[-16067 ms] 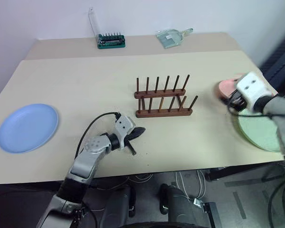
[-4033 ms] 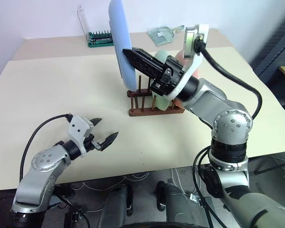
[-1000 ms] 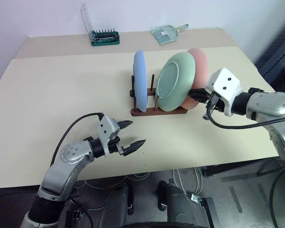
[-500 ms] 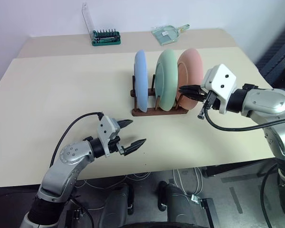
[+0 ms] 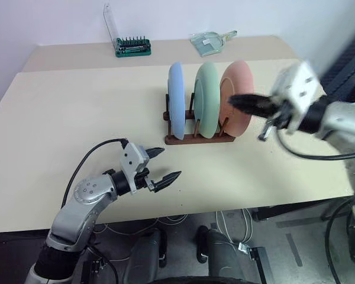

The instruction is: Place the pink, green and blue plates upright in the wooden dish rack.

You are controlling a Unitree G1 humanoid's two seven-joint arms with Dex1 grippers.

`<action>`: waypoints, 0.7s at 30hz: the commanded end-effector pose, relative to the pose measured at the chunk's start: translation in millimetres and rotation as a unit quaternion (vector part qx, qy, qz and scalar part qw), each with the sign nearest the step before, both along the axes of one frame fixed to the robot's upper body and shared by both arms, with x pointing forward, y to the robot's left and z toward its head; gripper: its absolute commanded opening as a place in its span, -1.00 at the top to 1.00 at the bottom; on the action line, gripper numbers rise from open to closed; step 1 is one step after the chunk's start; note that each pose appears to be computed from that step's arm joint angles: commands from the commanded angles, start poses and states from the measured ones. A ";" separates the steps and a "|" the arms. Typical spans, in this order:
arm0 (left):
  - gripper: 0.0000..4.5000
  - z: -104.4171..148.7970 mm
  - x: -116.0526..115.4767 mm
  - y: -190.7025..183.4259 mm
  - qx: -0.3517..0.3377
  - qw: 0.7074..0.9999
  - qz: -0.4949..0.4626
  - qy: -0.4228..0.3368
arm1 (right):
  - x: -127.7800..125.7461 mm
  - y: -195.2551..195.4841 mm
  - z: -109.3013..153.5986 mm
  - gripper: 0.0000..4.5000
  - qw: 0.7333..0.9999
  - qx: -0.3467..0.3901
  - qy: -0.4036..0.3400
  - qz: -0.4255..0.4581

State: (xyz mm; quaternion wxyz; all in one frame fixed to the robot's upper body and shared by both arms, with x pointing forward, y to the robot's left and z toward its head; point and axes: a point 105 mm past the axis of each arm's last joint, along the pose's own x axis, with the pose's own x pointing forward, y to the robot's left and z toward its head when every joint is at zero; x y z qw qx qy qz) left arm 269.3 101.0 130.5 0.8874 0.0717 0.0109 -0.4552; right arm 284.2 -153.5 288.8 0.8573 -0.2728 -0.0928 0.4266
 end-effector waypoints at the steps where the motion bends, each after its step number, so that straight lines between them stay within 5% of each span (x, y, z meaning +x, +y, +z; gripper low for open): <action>1: -1.00 9.9 0.7 26.6 0.002 0.999 0.047 -0.015 | -23.2 -19.8 -10.7 0.96 0.999 0.004 0.046 0.018; 9: -1.00 -5.9 -3.3 109.8 0.055 0.983 0.174 0.010 | -9.7 -88.4 -89.8 0.96 0.981 0.026 0.163 -0.103; 21: -1.00 -2.9 -17.2 143.9 0.070 0.972 0.226 0.011 | 12.8 -105.3 -128.3 0.96 0.973 0.043 0.190 -0.125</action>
